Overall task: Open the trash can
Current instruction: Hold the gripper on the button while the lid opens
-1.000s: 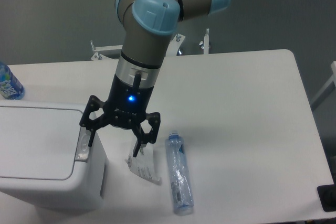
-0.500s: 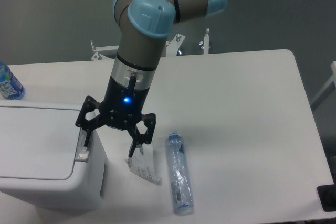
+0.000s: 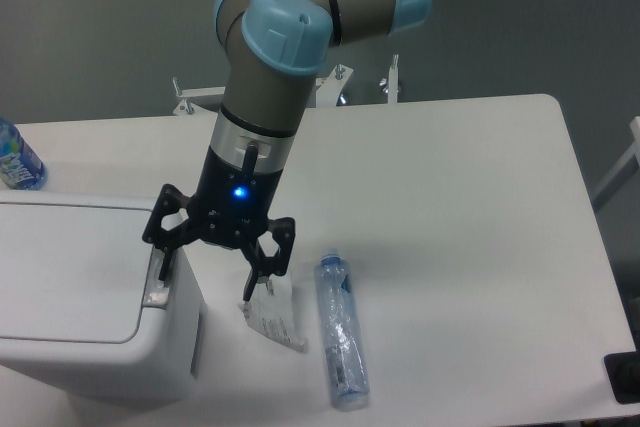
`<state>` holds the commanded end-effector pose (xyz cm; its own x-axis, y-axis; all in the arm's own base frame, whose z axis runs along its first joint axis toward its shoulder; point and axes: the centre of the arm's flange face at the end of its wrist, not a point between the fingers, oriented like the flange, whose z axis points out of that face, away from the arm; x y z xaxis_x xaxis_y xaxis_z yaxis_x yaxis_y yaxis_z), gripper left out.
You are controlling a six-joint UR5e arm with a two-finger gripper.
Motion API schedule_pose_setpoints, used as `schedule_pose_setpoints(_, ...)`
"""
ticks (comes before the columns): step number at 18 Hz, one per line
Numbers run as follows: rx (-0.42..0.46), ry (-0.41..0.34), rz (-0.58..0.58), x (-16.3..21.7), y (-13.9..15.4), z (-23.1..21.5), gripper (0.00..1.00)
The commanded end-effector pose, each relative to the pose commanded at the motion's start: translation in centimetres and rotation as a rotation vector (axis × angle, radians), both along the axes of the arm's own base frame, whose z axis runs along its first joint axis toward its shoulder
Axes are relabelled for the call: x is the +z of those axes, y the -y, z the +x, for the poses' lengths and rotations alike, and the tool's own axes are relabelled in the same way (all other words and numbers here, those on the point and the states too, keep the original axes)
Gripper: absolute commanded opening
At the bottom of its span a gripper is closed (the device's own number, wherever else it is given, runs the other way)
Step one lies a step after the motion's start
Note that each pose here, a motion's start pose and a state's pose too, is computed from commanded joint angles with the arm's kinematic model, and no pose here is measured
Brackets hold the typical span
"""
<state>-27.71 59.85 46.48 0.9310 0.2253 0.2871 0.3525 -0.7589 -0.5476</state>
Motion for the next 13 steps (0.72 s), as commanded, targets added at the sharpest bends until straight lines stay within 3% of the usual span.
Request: schedule_pose_setpoints(13,0.001,0.003,-0.006,-0.47,-0.17,-0.17,1.0)
